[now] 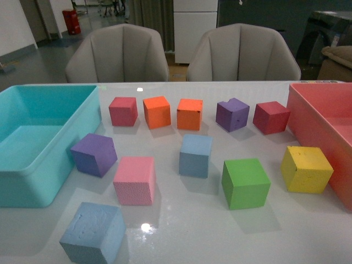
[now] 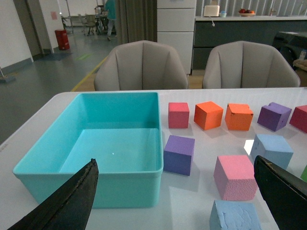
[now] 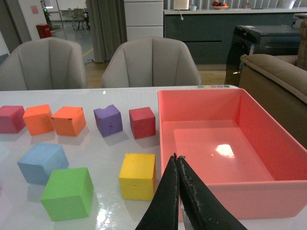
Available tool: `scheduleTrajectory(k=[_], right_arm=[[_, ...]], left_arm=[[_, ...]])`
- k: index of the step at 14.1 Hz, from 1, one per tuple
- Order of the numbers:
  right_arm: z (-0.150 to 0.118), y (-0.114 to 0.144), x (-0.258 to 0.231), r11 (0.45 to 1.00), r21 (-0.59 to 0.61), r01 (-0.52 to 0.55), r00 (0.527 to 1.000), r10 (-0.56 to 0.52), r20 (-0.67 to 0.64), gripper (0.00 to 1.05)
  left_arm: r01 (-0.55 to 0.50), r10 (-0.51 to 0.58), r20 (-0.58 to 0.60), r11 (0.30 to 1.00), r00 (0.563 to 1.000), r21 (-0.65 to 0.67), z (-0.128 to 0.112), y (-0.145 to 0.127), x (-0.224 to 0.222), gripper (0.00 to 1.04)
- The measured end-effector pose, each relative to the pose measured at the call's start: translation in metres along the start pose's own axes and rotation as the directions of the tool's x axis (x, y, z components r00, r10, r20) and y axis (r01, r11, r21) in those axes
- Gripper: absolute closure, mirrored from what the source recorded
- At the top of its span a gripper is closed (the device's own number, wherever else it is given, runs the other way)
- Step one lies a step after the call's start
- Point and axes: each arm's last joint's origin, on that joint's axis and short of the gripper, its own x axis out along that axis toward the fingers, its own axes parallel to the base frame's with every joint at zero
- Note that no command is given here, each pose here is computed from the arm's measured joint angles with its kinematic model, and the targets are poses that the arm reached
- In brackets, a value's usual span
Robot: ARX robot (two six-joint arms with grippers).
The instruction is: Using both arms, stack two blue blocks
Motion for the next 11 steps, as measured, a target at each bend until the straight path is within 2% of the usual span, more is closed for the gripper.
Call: scheduleTrajectory(k=[11], right_arm=[[0.007, 0.0, -0.031, 1.0, 0.0, 0.0, 1.0, 0.0, 0.025, 1.03]], left_arm=[[0.0, 0.0, 0.0, 1.0, 1.0, 0.0, 0.0, 0.0, 0.0, 0.07]])
